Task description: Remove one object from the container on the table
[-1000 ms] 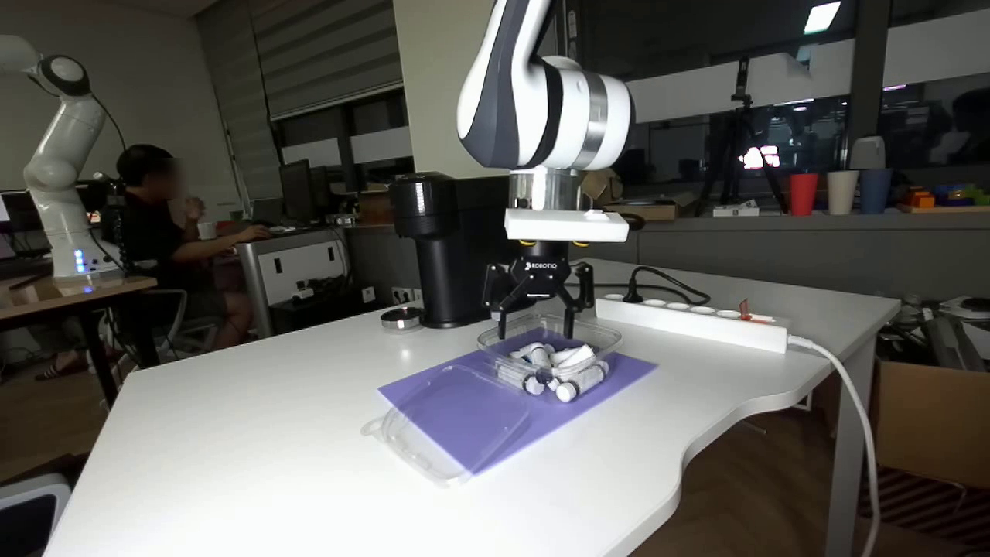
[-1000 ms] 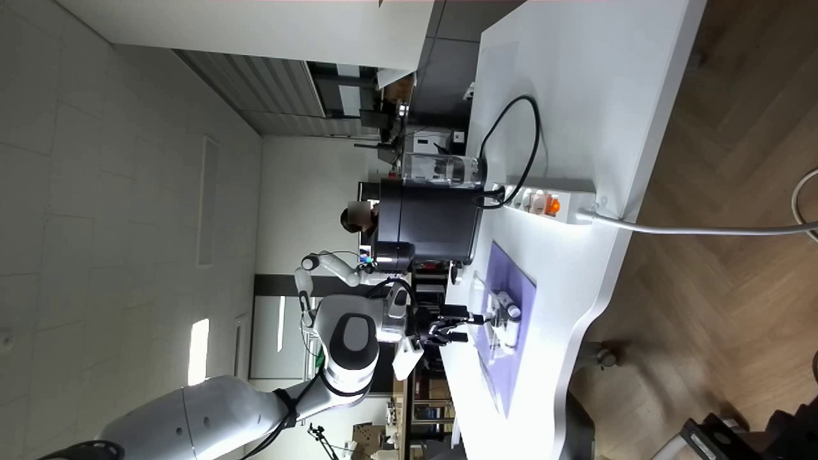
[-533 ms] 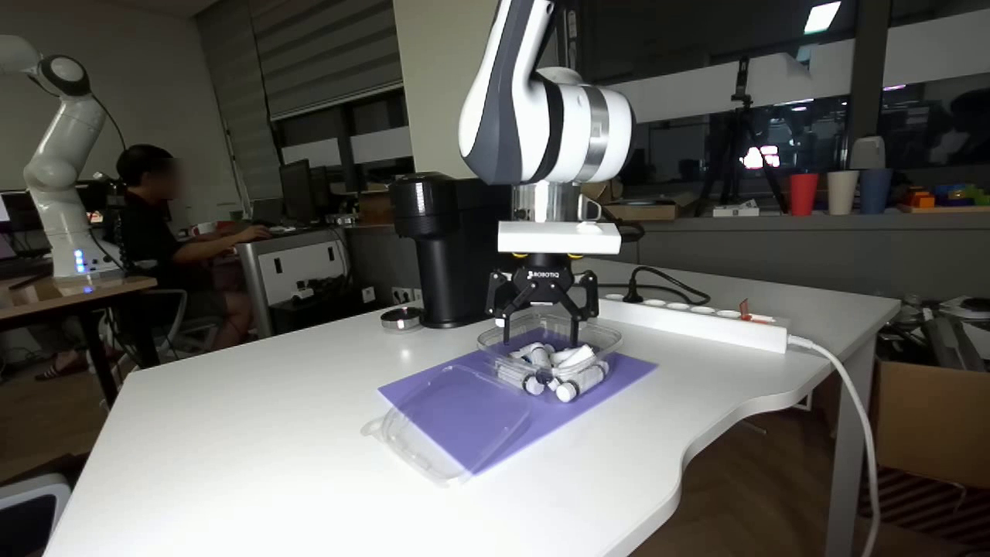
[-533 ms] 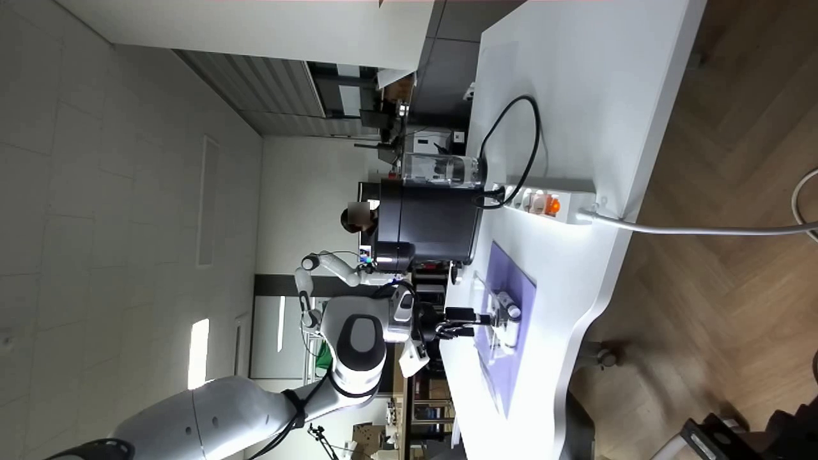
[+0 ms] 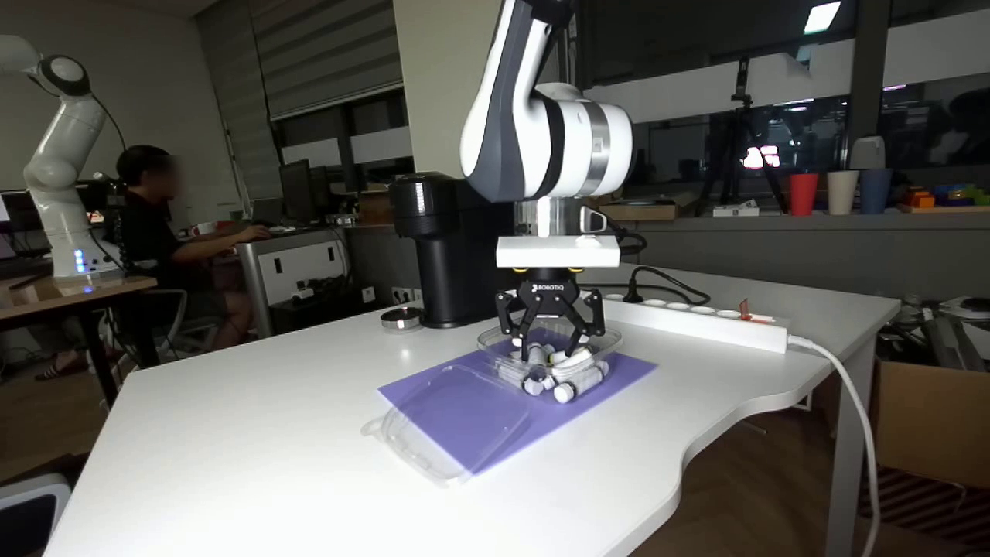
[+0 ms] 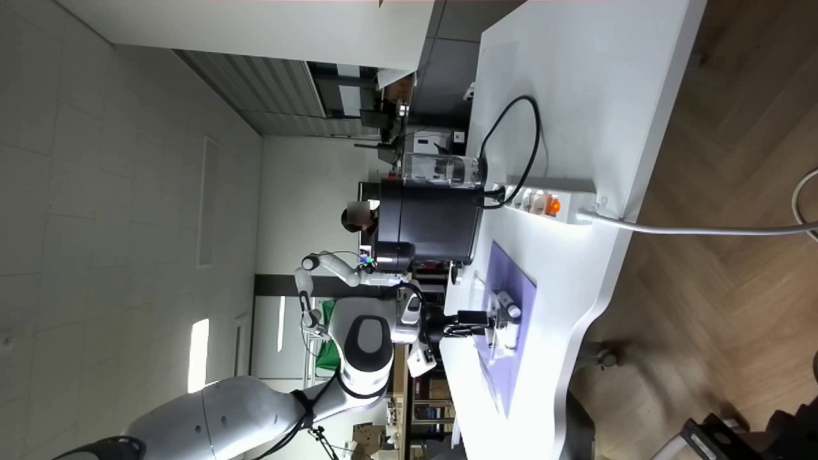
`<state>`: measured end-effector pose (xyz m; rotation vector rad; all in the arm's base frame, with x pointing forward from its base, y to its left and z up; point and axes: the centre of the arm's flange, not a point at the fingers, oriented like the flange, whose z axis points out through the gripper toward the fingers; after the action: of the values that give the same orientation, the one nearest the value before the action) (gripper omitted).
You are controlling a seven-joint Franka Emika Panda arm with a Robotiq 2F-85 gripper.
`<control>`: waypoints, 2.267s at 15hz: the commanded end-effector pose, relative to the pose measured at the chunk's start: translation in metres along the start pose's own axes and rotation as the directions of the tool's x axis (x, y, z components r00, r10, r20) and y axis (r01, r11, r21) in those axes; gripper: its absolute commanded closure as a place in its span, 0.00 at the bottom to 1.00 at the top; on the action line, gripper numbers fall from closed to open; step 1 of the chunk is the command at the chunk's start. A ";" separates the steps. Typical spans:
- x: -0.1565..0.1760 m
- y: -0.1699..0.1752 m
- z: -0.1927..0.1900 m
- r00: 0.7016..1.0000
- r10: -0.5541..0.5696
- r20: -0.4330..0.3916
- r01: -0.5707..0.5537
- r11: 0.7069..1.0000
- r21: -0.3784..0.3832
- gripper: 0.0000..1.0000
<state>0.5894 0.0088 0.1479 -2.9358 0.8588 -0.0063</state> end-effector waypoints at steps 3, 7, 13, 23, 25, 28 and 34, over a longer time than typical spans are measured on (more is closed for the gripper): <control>0.007 0.000 0.000 0.998 0.059 0.004 -0.059 0.998 -0.019 0.80; 0.020 0.002 -0.021 0.998 0.065 -0.011 -0.065 0.998 0.002 0.92; 0.074 0.023 -0.090 0.988 0.111 -0.109 -0.101 0.991 0.093 0.92; 0.174 0.118 -0.082 0.932 -0.358 -0.055 0.350 0.929 -0.117 0.92; 0.181 0.115 -0.064 0.892 -0.452 -0.010 0.446 0.883 -0.147 0.92; 0.180 0.103 -0.029 0.807 -0.588 0.056 0.587 0.790 -0.174 0.92; 0.164 0.070 -0.015 0.609 -0.785 0.110 0.791 0.590 -0.162 0.92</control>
<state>0.6730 -0.1520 0.1608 -3.2444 -0.3839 0.0763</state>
